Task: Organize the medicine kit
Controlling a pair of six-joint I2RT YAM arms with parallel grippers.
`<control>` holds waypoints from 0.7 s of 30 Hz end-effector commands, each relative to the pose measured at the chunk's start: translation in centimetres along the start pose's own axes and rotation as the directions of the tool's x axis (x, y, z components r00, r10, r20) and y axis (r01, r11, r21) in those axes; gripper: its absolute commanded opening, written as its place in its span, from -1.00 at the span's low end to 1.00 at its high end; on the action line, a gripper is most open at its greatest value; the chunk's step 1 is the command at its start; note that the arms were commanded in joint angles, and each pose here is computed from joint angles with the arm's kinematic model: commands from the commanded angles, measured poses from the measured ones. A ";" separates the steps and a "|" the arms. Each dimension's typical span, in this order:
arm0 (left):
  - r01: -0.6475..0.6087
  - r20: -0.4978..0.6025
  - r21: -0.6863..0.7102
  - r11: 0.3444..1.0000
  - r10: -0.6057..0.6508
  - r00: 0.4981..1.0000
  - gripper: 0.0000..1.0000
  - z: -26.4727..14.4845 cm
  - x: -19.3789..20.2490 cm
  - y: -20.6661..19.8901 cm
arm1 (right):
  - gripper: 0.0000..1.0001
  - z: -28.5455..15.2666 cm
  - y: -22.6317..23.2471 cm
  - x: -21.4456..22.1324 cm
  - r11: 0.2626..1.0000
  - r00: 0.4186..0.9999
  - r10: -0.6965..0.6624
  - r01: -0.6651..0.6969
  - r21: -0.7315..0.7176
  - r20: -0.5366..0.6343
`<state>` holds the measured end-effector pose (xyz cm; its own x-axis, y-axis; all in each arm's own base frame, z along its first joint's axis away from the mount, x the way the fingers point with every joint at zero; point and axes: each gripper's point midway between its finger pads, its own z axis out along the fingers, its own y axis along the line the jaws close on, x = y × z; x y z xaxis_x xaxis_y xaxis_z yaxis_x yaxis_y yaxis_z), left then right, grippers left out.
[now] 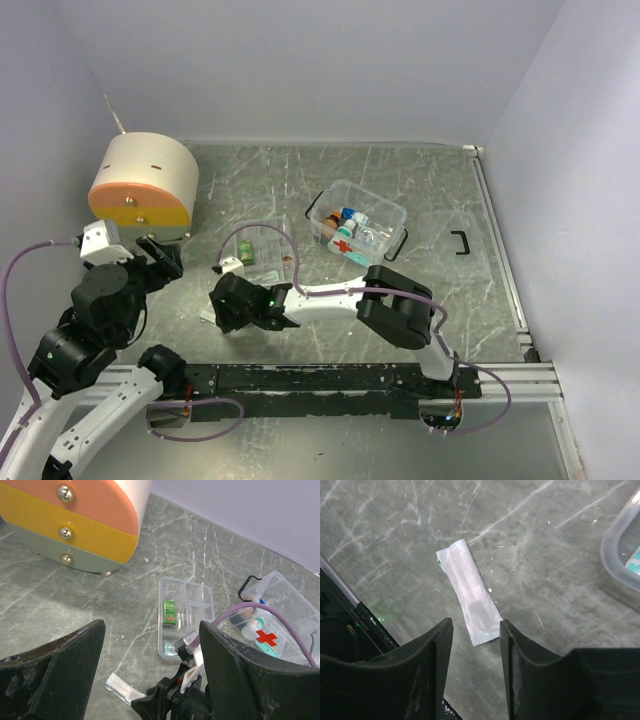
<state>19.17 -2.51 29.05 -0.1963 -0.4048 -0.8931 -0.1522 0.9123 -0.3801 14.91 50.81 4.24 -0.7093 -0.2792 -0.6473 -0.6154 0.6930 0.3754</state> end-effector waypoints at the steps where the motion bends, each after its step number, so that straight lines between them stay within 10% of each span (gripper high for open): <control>1: -0.006 0.024 -0.027 1.000 0.007 1.000 0.73 -0.2 0.0 1.0 | -0.19 0.6 1.2 0.5 0.997 0.999 -0.037 0.035 -0.064 -0.027; 21: 0.014 0.037 -0.113 0.993 -0.010 0.999 0.71 -0.1 -0.1 2.4 | -0.28 0.0 0.9 -0.4 0.969 0.970 -0.242 0.240 -0.049 -0.022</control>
<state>19.03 -1.54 28.51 -0.1815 -0.4049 -0.8962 -0.2011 0.9073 -0.3692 13.84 51.42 2.45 -0.6265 -0.4396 -0.6437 -0.7364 0.6045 0.3038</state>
